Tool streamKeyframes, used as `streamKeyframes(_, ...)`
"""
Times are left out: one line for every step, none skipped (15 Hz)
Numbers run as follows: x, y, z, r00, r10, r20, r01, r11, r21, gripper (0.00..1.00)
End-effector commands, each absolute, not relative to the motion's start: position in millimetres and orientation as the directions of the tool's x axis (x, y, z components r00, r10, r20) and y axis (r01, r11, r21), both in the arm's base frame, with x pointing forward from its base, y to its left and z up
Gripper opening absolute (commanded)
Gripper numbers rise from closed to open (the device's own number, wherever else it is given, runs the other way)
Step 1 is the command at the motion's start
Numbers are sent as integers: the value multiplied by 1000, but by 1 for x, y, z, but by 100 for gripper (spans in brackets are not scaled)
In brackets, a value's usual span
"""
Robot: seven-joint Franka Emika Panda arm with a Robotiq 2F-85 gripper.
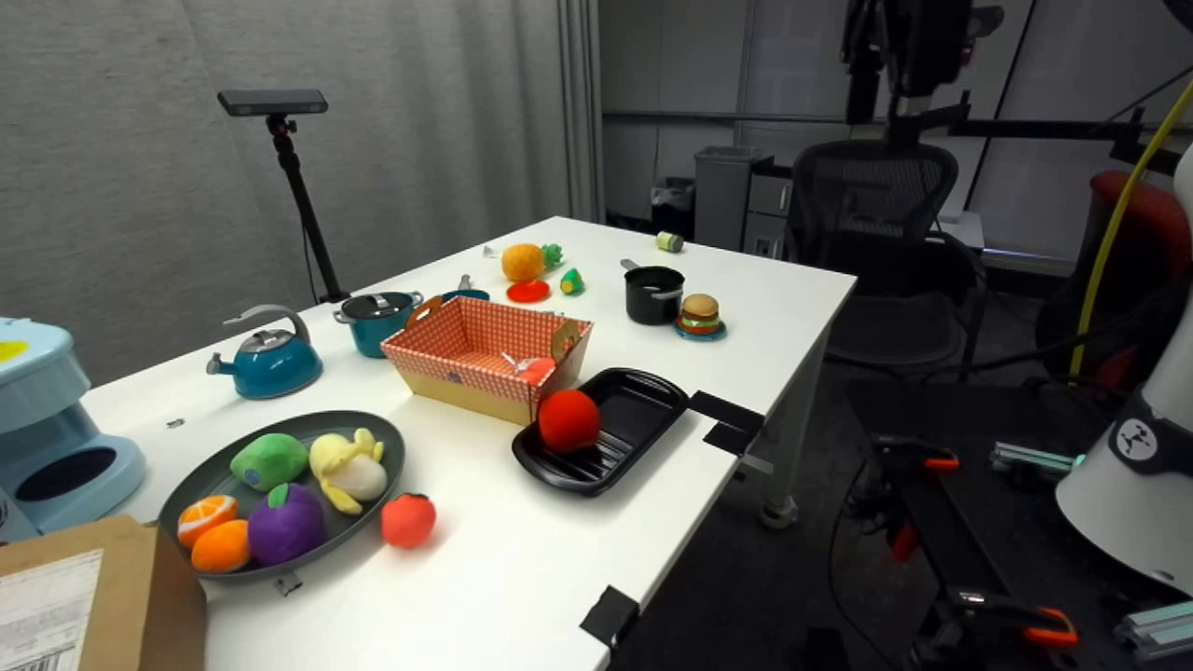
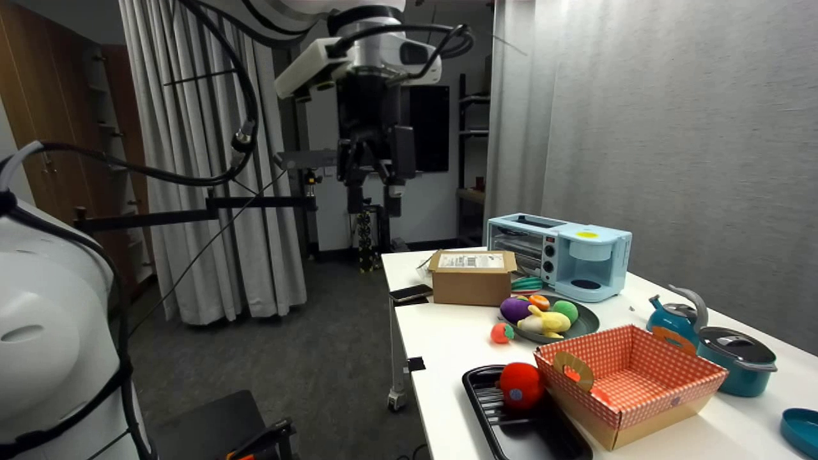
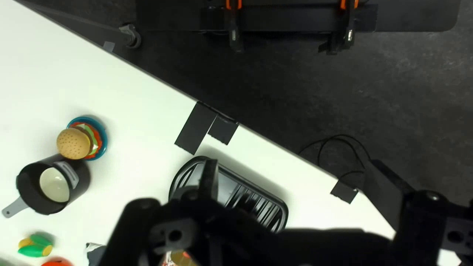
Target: Move the basket to the right
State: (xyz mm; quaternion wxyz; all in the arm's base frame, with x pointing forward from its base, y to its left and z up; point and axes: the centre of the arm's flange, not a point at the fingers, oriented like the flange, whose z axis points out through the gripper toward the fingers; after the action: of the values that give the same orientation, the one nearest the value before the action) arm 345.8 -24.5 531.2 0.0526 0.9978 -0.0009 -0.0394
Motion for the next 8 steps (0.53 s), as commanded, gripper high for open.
streamKeyframes(407,-74,543,997,-10,-79,-2,-995,99,100)
streamKeyframes(424,-87,542,997,-10,-78,-3,-995,95,100)
streamKeyframes(438,-97,541,997,-12,-76,-4,-995,96,100)
streamKeyframes(456,-106,538,997,-11,-76,-4,-995,97,100)
streamKeyframes(471,-113,535,997,-11,-77,-3,-995,100,100)
streamKeyframes(488,-120,530,997,-13,-81,-5,-994,106,100)
streamKeyframes(501,-125,526,996,-14,-84,-5,-994,110,100)
streamKeyframes(517,-130,521,996,-14,-86,-4,-994,113,100)
